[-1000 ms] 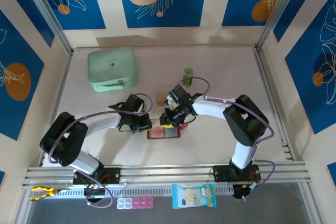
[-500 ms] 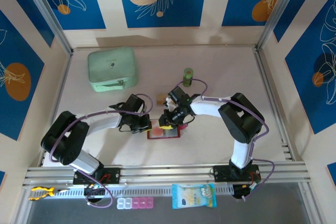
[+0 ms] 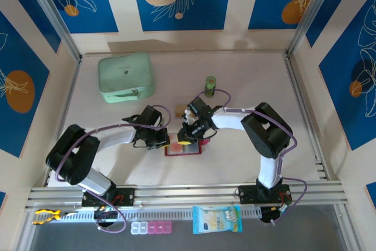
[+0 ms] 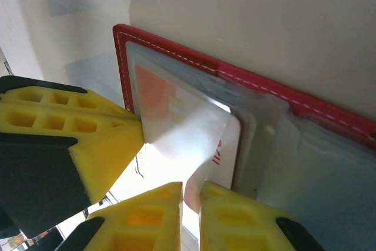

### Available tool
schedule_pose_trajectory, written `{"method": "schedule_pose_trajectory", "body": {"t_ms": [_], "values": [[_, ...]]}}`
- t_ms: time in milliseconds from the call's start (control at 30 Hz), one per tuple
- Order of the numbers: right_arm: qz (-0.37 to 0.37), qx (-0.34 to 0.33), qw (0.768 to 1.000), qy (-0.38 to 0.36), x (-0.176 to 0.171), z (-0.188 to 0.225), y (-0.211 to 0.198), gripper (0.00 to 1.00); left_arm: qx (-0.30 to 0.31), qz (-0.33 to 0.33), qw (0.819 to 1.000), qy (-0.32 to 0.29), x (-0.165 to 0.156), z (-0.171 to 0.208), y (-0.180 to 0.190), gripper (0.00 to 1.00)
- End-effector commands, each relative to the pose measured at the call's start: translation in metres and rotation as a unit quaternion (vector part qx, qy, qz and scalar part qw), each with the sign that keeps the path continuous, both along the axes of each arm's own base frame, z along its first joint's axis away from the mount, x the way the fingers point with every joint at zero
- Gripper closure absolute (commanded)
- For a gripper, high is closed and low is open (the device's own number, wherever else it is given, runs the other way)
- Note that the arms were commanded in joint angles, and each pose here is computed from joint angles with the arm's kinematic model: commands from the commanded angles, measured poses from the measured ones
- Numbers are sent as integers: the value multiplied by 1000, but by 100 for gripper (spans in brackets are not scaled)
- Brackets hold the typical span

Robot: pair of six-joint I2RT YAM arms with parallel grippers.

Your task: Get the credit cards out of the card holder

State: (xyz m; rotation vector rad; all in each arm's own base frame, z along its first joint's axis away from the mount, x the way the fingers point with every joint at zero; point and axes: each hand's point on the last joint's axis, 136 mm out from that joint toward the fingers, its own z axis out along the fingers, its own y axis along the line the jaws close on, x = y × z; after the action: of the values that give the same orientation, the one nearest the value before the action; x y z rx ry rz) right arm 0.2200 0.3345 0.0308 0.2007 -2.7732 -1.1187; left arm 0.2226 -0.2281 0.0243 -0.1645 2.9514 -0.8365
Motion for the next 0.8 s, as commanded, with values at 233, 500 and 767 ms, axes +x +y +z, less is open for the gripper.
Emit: {"method": "schedule_pose_trajectory", "body": {"t_ms": [233, 500, 767], "values": [[0, -48, 999, -7, 0, -5, -11, 74, 24, -1, 1000, 19, -9, -13, 9, 92], [5, -51, 998, -22, 2, 3, -13, 74, 24, -1, 1000, 16, -8, -10, 9, 92], [6, -56, 998, -23, 0, 6, -15, 74, 24, -2, 1000, 3, -3, 0, 8, 92]]}}
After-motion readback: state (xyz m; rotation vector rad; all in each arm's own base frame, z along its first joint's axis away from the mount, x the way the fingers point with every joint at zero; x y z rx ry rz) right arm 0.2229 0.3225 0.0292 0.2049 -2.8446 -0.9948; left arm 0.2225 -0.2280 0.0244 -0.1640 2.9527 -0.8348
